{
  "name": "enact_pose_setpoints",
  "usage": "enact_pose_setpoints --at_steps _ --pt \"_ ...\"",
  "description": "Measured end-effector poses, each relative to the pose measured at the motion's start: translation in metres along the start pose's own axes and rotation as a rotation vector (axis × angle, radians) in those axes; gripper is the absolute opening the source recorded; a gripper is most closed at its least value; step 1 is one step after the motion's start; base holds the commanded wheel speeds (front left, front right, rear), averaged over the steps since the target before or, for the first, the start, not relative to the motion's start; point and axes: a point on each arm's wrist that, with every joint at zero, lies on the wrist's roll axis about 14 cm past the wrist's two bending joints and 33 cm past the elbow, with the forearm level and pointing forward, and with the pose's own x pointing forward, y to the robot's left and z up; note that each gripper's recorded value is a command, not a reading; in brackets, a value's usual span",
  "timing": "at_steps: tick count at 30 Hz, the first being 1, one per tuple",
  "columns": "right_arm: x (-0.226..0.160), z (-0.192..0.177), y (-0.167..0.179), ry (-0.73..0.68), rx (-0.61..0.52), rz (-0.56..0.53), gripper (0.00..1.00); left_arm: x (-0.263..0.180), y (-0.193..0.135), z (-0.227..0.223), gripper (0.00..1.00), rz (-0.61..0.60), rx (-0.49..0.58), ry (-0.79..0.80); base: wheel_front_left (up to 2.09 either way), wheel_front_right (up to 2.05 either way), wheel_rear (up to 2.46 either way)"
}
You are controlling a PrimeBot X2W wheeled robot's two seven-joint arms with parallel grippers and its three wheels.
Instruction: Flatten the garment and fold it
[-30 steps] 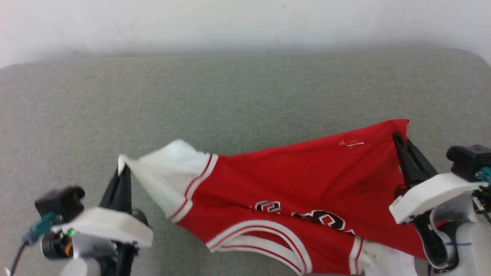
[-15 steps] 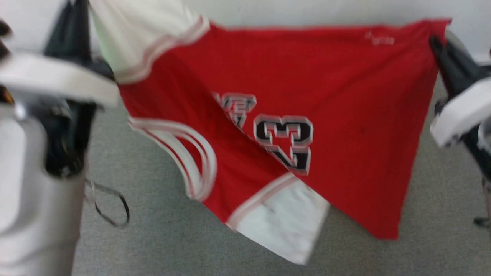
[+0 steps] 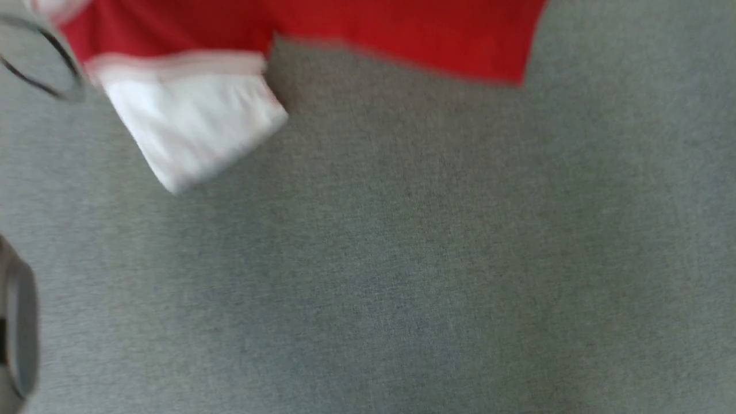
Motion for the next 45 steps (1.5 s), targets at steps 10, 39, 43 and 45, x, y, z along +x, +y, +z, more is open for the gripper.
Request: enact_pose_setpoints --at_steps 10,39,43,45 --pt "0.048 0.014 0.002 -0.135 -0.050 -0.019 0.00 0.034 0.014 0.010 0.00 0.009 0.026 -0.235 0.00 0.00 0.00" --pt "-0.141 -0.168 0.125 0.389 0.346 0.199 0.00 -0.382 0.055 -0.144 0.00 0.178 0.027 1.108 0.00 0.00 0.00" --pt "-0.162 -0.173 0.127 0.416 0.347 0.181 0.00 -0.428 0.056 -0.128 0.00 0.256 -0.015 1.192 0.00 0.00 0.00" --pt "-0.175 -0.179 0.131 0.452 0.348 0.182 0.00 -0.447 0.055 -0.120 0.00 0.293 -0.034 1.220 0.00 0.00 0.00"
